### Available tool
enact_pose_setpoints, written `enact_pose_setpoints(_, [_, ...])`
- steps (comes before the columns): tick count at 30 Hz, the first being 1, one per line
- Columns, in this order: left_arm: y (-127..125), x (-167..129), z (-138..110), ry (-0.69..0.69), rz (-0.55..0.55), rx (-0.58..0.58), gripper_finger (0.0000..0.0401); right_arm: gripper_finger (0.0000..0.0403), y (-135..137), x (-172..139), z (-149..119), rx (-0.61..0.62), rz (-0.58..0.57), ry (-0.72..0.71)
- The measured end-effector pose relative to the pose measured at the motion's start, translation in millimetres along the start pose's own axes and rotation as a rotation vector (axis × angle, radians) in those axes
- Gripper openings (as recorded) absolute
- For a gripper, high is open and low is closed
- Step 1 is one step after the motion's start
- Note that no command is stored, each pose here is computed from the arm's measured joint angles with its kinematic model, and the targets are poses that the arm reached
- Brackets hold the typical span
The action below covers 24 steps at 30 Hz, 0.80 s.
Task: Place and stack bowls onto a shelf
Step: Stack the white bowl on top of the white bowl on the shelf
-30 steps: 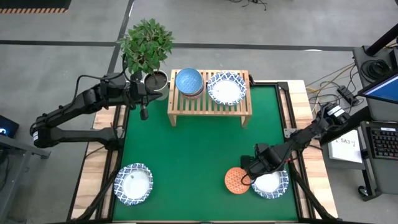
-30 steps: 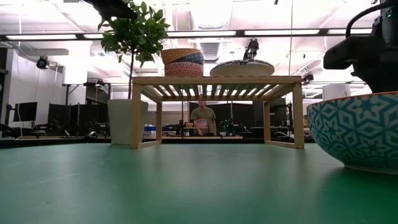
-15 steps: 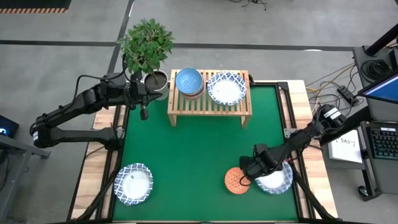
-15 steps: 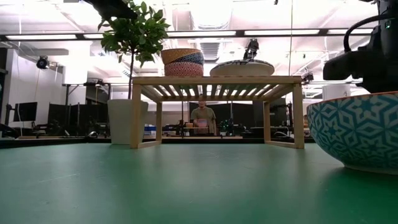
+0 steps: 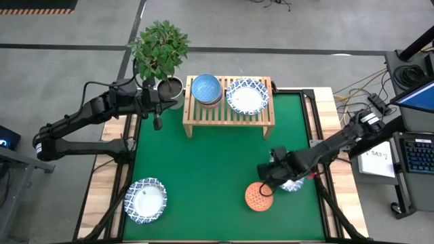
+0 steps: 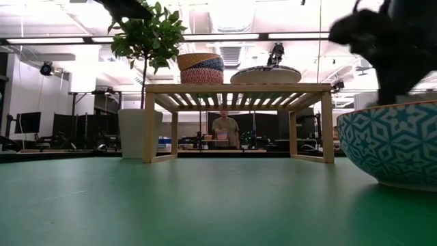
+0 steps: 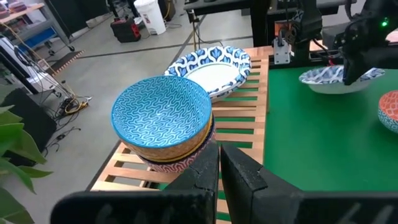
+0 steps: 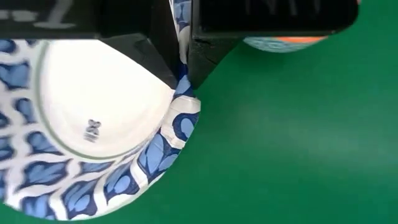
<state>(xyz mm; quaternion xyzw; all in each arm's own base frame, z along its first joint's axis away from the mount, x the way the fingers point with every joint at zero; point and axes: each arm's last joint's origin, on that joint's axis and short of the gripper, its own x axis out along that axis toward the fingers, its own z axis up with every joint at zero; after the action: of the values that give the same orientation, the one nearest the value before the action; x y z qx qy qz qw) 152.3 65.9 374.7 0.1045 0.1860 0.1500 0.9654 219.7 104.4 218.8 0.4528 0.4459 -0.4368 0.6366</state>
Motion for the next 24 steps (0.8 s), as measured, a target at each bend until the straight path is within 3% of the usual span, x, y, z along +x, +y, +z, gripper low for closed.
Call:
enact_pose_setpoints(16, [0,0,0,-0.005,0.001,0.001,0.0,0.0012,7,-55,35,-0.277,0.257,-0.211])
enact_pose_setpoints(24, [-1,3,-3,0.004,-0.001,0.008,0.0,0.0012,31,-69,35,-0.571,0.5,-0.349])
